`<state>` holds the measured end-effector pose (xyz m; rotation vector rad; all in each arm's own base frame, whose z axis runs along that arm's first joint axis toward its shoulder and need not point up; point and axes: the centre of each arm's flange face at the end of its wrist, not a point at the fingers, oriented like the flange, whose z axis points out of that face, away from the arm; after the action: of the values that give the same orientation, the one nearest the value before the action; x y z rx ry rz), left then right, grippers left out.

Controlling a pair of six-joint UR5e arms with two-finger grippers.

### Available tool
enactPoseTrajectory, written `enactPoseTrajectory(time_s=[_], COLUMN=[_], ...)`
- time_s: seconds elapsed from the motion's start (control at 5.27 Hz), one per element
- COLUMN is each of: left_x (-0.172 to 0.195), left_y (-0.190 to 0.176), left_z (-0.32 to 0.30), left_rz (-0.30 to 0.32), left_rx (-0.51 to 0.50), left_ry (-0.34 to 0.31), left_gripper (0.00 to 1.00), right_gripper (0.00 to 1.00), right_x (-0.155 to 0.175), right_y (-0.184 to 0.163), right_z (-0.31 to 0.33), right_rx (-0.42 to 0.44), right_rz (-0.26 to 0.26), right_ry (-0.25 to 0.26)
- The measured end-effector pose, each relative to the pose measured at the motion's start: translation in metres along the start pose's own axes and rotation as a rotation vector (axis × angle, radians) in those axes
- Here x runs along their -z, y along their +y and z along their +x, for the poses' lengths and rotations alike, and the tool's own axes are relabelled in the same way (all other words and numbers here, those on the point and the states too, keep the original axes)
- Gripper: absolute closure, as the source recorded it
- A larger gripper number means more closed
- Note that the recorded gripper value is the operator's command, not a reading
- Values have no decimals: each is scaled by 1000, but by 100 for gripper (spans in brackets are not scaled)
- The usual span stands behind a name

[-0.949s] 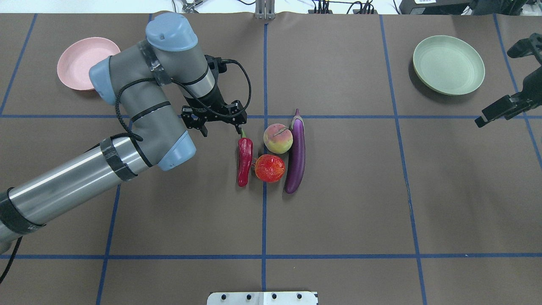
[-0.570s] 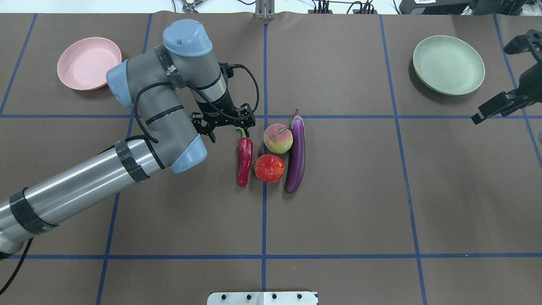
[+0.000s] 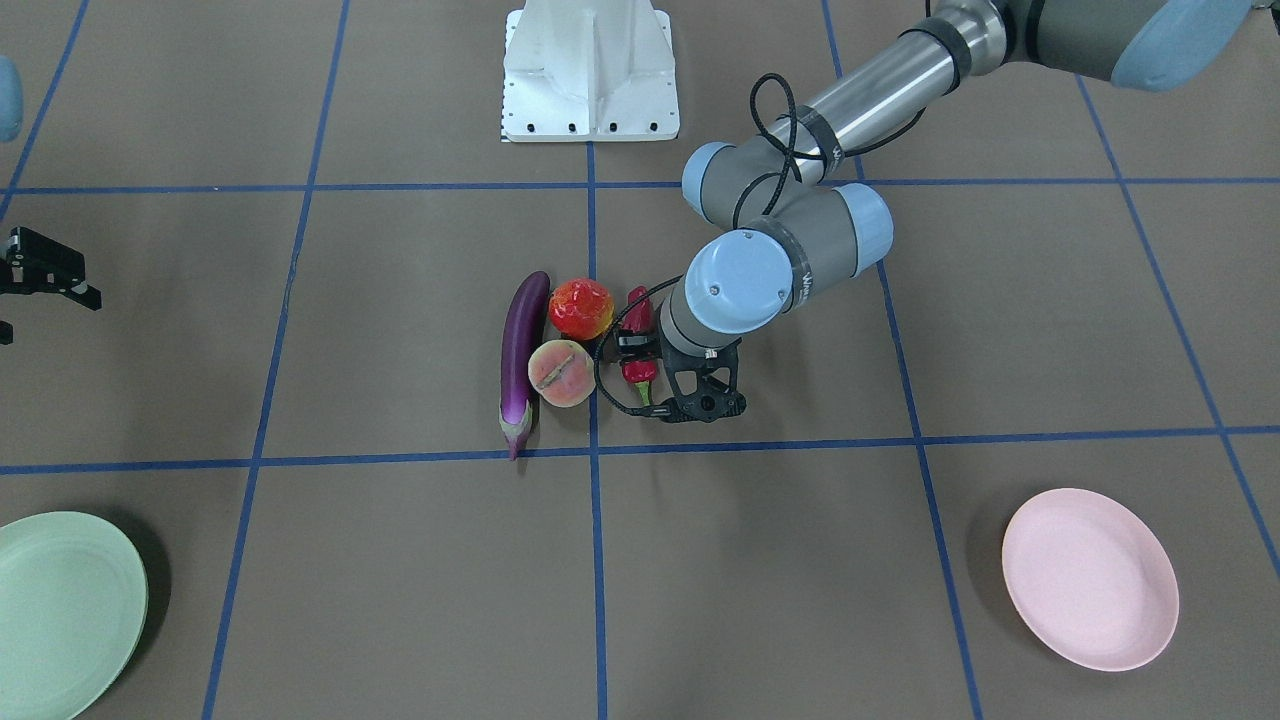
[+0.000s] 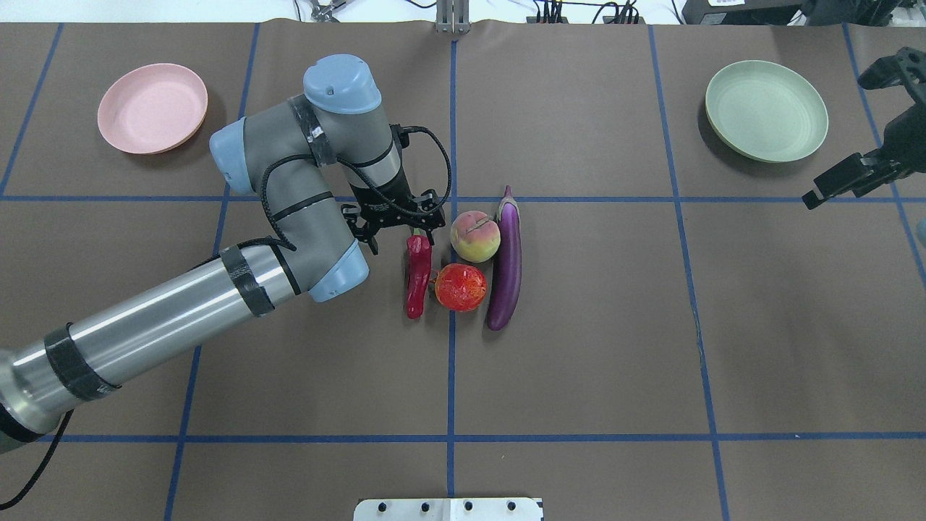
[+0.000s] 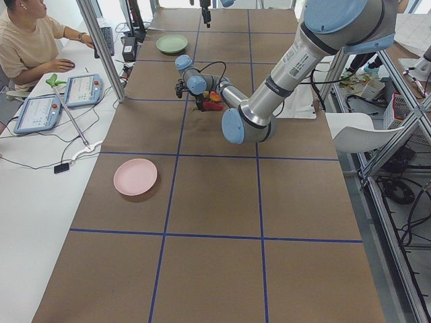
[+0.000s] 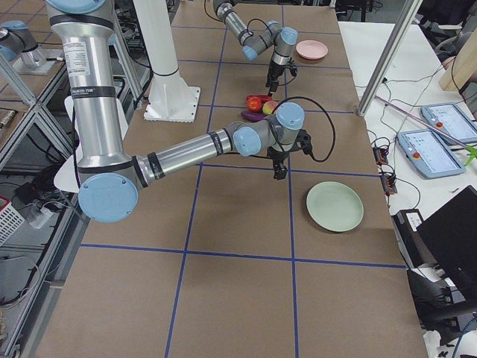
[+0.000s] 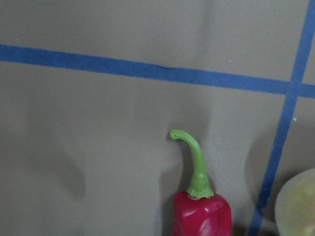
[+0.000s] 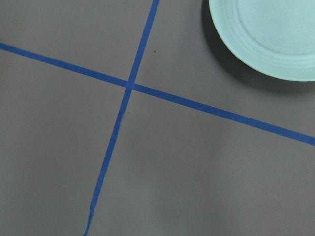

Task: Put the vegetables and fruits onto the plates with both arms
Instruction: 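Close the left gripper on the chili pepper stem and lift it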

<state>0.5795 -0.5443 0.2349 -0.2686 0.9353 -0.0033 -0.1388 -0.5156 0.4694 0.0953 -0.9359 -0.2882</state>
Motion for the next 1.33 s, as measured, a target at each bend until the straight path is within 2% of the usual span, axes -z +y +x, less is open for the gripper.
enactPoseTrajectory(time_s=[0.19, 0.38, 0.57, 0.76, 1.33], left_x=[-8, -16, -21, -24, -16], left_y=[9, 16, 21, 23, 14], left_z=[8, 16, 22, 26, 24], left_rz=[-10, -20, -15, -3, 58], left_rx=[-12, -21, -29, -37, -42], left_ry=[-2, -6, -13, -19, -31], left_gripper=[3, 19, 65, 100, 100], right_gripper=[0, 0, 0, 0, 0], right_x=[-1, -3, -6, -8, -11], right_y=[0, 0, 0, -1, -1], right_z=[1, 2, 5, 6, 8], right_rx=[-2, -6, -10, -13, -16], right_rz=[-3, -7, -13, -17, -22], right_ry=[0, 0, 1, 1, 2])
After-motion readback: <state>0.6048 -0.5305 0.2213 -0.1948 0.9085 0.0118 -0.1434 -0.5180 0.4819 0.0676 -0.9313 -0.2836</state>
